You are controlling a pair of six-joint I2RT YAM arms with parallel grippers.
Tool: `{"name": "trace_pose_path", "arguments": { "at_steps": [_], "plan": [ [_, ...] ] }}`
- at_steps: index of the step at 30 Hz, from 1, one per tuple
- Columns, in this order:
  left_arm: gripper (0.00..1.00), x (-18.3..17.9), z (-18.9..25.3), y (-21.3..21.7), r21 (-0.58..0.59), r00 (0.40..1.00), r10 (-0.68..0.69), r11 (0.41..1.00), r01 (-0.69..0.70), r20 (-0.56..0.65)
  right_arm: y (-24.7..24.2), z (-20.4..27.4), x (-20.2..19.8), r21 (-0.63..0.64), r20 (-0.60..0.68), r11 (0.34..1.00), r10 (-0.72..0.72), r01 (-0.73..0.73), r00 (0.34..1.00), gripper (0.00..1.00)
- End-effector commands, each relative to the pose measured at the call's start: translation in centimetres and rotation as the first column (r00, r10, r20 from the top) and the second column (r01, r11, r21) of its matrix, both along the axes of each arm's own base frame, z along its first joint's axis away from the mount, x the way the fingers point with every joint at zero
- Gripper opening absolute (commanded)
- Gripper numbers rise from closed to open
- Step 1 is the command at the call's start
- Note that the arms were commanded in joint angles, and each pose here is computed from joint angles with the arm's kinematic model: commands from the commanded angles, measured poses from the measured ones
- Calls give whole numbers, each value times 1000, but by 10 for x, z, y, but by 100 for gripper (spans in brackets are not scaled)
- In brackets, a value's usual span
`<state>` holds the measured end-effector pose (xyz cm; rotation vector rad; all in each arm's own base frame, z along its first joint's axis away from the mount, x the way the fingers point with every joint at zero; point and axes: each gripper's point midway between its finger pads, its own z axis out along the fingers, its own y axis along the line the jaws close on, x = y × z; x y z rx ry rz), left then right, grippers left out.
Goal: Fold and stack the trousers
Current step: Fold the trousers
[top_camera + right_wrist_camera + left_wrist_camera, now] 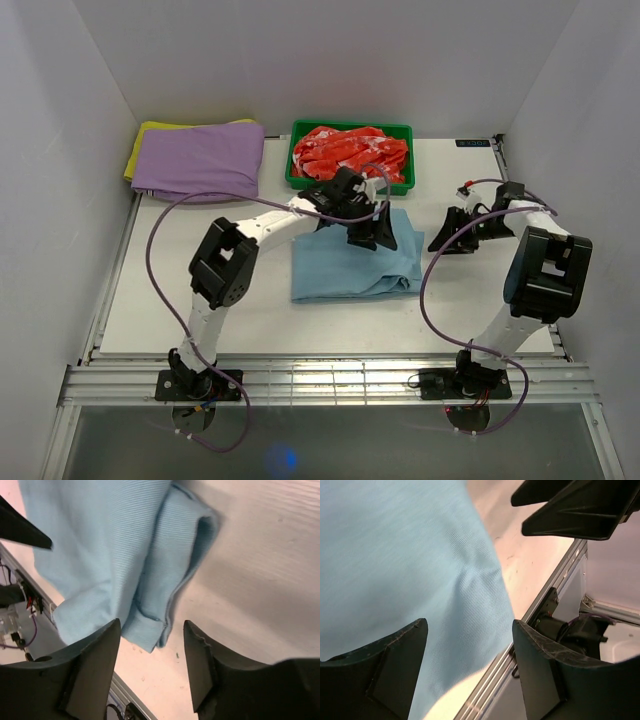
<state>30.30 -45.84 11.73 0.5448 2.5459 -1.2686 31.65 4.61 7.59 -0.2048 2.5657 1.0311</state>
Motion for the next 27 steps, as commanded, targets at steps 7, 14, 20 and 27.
{"name": "trace_pose_path", "arguments": {
  "at_steps": [7, 14, 20, 27],
  "plan": [
    [79, 10, 67, 132, -17, 979, 76, 997, -74, 187, 46, 17, -22, 142, -121, 990, 34, -17, 992, 67],
    [79, -8, 39, 180, 38, 977, 116, 991, -125, 179, 80, 11, -43, 199, -243, 978, 112, -63, 964, 73],
    [76, -15, 37, 180, 8, 983, 94, 995, -96, 157, 83, 14, -41, 168, -240, 980, 148, -109, 960, 37],
    [63, -24, 29, 172, -29, 989, 8, 1000, -4, 146, 62, 28, -35, 46, -146, 984, 179, -173, 973, 8]
  ]
}}
